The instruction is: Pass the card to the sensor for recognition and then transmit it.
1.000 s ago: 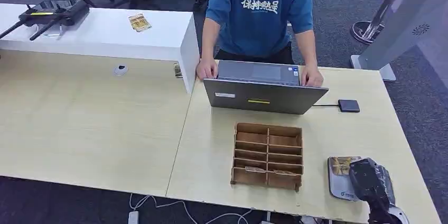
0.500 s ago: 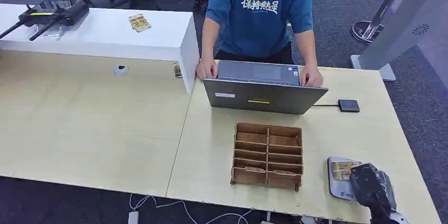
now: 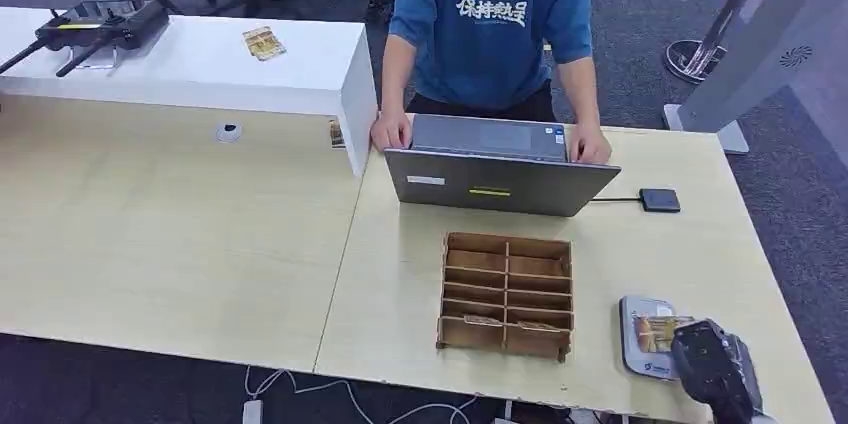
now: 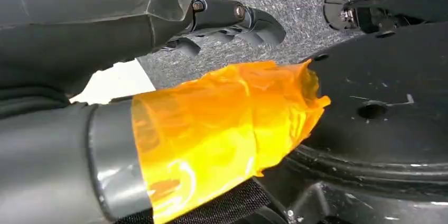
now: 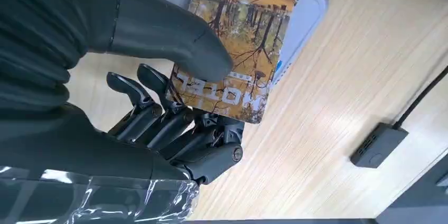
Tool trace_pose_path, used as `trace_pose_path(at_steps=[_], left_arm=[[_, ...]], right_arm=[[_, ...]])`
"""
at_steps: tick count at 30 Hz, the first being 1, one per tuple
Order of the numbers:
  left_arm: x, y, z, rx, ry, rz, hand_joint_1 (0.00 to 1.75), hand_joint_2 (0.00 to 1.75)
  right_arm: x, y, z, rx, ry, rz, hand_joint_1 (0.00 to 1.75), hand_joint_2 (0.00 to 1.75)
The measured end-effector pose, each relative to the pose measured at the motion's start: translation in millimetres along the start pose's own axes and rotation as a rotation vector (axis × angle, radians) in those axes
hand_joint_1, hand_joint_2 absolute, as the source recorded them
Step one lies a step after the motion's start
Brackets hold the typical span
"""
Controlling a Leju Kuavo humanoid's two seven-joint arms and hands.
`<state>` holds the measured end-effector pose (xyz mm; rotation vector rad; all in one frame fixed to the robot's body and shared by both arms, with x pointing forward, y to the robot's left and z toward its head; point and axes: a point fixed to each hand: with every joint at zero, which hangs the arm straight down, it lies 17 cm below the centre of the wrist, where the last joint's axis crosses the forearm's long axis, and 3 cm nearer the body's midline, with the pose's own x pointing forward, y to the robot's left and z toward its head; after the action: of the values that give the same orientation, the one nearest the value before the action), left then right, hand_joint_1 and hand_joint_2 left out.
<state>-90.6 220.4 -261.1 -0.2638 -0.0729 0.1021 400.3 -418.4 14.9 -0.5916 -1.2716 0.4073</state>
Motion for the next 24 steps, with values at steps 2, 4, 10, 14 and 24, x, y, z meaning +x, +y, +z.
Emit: trace_pose_path(at_steps=[2, 4, 10, 14, 24], left_arm=[[0.0, -0.4, 0.1, -0.002, 0.000, 0.000, 0.00, 0.00], [0.0, -0.5, 0.1, -0.002, 0.000, 0.001, 0.00, 0.00], [0.1, 0.6, 0.4, -0.003, -0.001, 0.001, 0.00, 0.00], [0.0, 1.0, 1.0, -0.008, 0.001, -0.003, 0.00, 0.00], [0.0, 3.8, 1.6, -0.006, 0.002, -0.006, 0.00, 0.00]], right_arm=[[-0.7, -2.1, 1.1, -0.002, -0.001, 0.004, 1.75, 1.75], [-2.3, -4.4, 2.8, -0.006, 0.001, 0.002, 1.75, 1.75], [-7.3, -4.4, 6.3, 0.003, 0.014, 0.004, 1.75, 1.75], [-12.0, 1.1, 5.8, 0.028, 0.035, 0.025, 1.75, 1.75], [-16.9, 9.6, 3.5, 0.052, 0.055, 0.056, 1.75, 1.75]])
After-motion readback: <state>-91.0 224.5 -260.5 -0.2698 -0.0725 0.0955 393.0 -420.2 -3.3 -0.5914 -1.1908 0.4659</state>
